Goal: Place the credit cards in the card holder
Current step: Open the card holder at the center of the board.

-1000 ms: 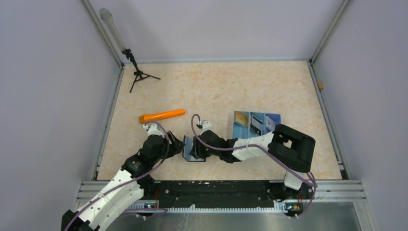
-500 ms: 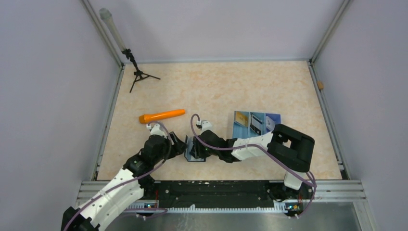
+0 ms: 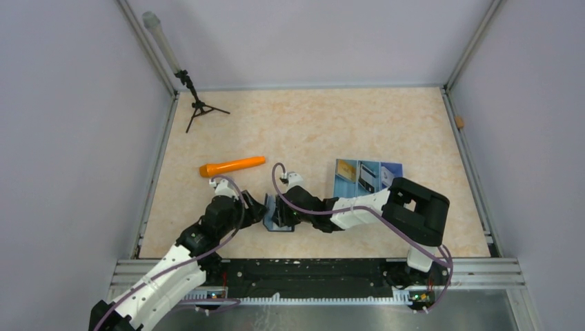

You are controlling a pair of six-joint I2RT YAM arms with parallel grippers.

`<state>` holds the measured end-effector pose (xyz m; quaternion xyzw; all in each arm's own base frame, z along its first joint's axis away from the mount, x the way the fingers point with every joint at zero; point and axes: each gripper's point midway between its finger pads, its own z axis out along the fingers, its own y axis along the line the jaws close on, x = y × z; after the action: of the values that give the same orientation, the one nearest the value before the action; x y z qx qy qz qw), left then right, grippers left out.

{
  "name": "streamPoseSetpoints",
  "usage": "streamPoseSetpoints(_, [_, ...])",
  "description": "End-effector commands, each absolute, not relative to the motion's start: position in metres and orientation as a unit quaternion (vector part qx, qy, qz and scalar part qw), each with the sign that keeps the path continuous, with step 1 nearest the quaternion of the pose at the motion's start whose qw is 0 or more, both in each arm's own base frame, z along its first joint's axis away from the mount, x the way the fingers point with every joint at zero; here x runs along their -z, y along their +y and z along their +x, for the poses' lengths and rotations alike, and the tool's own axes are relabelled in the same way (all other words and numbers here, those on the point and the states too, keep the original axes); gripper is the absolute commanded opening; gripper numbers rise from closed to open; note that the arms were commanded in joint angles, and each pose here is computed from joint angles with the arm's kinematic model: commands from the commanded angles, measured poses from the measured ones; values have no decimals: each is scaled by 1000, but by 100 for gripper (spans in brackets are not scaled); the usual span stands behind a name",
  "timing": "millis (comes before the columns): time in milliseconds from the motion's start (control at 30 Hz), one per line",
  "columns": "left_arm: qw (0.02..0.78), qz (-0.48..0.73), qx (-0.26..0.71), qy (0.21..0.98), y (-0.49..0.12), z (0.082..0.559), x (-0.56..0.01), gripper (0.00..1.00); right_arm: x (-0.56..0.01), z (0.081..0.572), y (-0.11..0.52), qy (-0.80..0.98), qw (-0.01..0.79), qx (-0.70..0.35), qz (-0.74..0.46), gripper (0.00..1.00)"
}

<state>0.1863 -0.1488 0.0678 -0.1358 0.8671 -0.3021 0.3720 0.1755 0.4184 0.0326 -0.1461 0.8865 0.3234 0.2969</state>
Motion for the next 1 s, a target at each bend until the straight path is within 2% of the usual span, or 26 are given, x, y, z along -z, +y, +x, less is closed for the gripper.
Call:
streamPoseSetpoints(0, [383, -126, 312, 860, -153, 190, -73, 63, -35, 182, 427, 885, 301, -323, -143, 37])
streamPoseSetpoints(333, [391, -129, 320, 853, -152, 190, -76, 58, -32, 182, 424, 889, 300, -316, -143, 37])
streamPoseSetpoints(733, [396, -135, 322, 849, -149, 188, -78, 40, -30, 182, 419, 892, 299, -311, -139, 36])
streamPoseSetpoints(967, [392, -121, 329, 851, -154, 187, -78, 41, -29, 182, 419, 892, 299, -310, -138, 36])
